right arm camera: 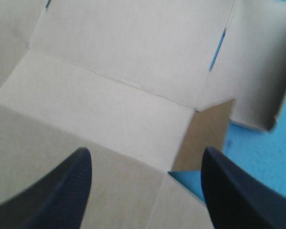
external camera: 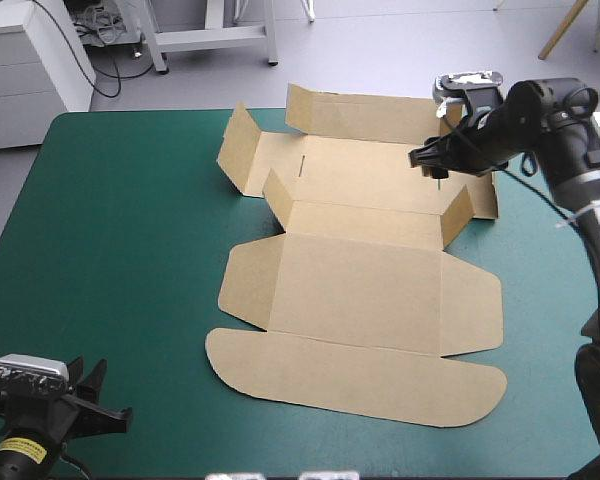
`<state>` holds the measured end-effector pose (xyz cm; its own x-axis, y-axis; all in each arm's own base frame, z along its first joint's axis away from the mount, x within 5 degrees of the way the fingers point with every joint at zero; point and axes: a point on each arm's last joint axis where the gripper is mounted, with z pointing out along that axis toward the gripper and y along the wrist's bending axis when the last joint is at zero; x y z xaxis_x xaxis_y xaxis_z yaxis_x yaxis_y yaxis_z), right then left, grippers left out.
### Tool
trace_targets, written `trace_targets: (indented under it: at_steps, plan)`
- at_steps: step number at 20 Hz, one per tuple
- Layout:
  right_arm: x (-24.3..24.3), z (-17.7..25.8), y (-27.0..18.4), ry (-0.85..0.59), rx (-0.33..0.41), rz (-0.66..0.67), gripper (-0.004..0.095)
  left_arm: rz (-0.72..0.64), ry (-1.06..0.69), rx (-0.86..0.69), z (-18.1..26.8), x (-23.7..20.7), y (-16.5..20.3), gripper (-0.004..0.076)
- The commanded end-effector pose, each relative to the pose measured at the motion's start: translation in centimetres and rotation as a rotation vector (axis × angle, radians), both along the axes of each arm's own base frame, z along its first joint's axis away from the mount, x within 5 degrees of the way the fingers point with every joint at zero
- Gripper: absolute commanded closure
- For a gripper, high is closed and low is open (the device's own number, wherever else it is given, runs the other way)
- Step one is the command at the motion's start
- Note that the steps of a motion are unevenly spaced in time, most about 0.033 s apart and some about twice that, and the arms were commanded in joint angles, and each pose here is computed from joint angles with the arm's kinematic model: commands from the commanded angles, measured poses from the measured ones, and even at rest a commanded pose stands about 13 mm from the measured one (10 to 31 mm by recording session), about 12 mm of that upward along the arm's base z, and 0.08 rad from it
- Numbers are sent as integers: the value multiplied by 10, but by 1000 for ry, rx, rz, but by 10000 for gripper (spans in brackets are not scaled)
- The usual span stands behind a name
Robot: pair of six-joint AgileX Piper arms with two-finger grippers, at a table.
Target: Fold the box
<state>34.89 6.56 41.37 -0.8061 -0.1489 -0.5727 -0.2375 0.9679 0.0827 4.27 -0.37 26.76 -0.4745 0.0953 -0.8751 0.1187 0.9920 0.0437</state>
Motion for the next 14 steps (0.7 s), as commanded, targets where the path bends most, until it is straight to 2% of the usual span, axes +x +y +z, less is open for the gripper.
trace_targets:
  at_steps: [1, 3, 4, 11, 14]
  plan:
    - [-12, 32, -32, -125, 55, -38, 309, 3, -75, -16, 11, 3, 0, 504]
    - [-14, 36, -50, -140, 53, -83, 309, 3, -75, -16, 11, 3, 0, 504]
    - [-16, 37, -58, -148, 23, -105, 309, 3, -75, -16, 11, 3, 0, 504]
    - [-10, 30, -61, -118, 35, -146, 308, 3, -75, -16, 11, 3, 0, 504]
    - [1, 17, -61, -79, 35, -148, 248, 3, -75, -16, 11, 3, 0, 504]
